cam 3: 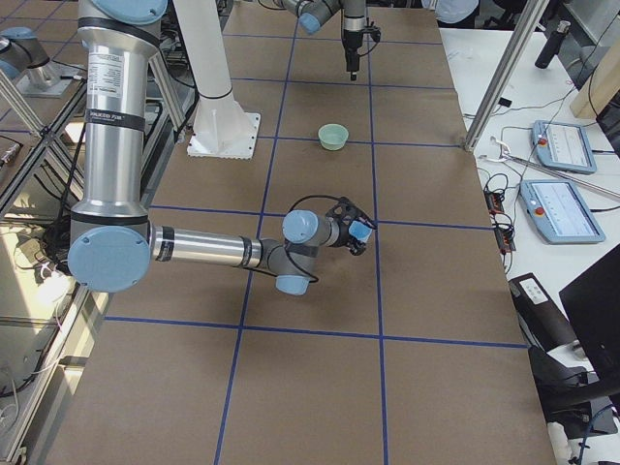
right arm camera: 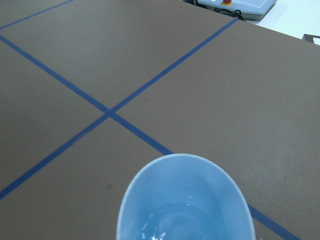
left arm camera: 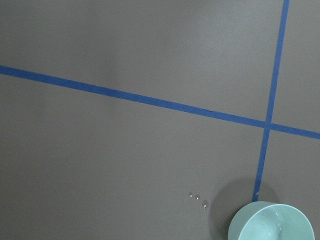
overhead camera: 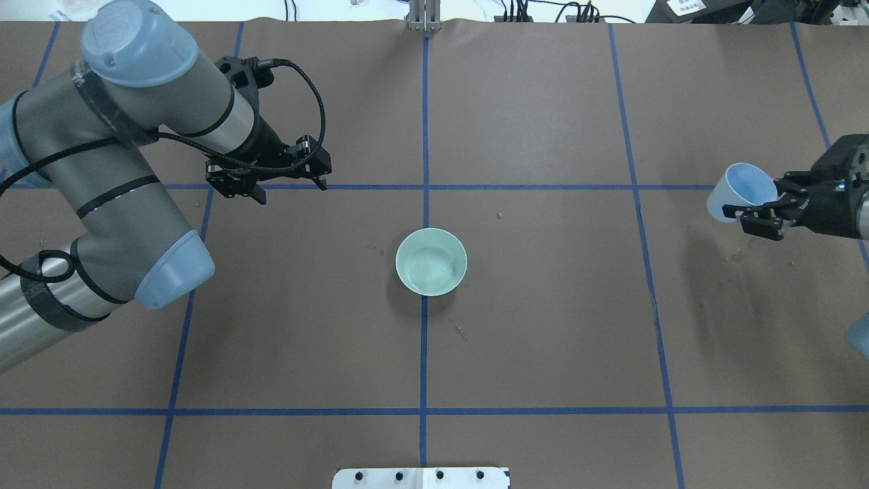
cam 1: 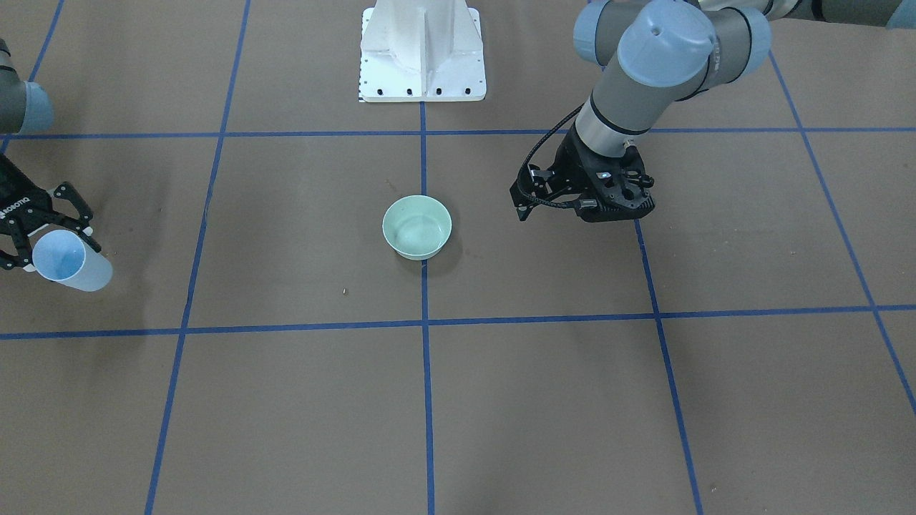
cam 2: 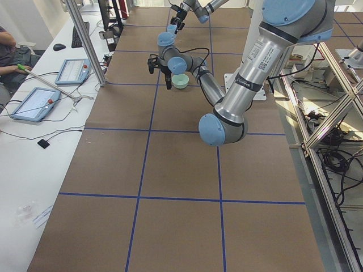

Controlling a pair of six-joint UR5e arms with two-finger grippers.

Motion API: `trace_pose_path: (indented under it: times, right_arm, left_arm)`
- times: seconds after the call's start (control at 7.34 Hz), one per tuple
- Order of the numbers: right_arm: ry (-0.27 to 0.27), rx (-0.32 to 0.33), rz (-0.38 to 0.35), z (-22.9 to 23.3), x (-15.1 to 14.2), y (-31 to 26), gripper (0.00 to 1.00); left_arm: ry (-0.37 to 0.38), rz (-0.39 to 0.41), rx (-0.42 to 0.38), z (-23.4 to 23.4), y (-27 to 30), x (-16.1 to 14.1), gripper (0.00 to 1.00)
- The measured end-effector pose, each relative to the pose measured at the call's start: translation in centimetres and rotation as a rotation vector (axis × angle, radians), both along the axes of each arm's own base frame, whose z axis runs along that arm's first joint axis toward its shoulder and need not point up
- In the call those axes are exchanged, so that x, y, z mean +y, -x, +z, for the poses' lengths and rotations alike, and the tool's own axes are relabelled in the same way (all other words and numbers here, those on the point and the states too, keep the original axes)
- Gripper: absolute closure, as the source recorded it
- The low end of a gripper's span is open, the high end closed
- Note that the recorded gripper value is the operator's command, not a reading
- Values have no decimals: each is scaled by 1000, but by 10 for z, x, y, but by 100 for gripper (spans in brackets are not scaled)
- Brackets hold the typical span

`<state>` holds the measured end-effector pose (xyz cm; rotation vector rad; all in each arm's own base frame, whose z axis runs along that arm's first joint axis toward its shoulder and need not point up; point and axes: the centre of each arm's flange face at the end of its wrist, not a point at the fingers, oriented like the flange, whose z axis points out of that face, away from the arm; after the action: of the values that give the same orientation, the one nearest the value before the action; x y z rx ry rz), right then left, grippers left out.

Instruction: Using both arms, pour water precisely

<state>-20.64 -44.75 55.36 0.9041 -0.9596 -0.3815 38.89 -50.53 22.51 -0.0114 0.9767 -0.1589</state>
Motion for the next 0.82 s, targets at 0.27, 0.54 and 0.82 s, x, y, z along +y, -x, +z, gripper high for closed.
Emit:
trace_pose_path:
  times: [0.27,0.54,0.82]
  right_arm:
    - [20,18,-39,-86,-15,47,93]
    - [73,43,-33,-171,-11,107,93]
    - [124,104,-44,-249,5,168,93]
  left_arm:
    - [-77,49,-40,25,16,-10,0]
    - [-127,79,-74,47,30,-22,0]
    - [-142,96,-89,62,42,-30,0]
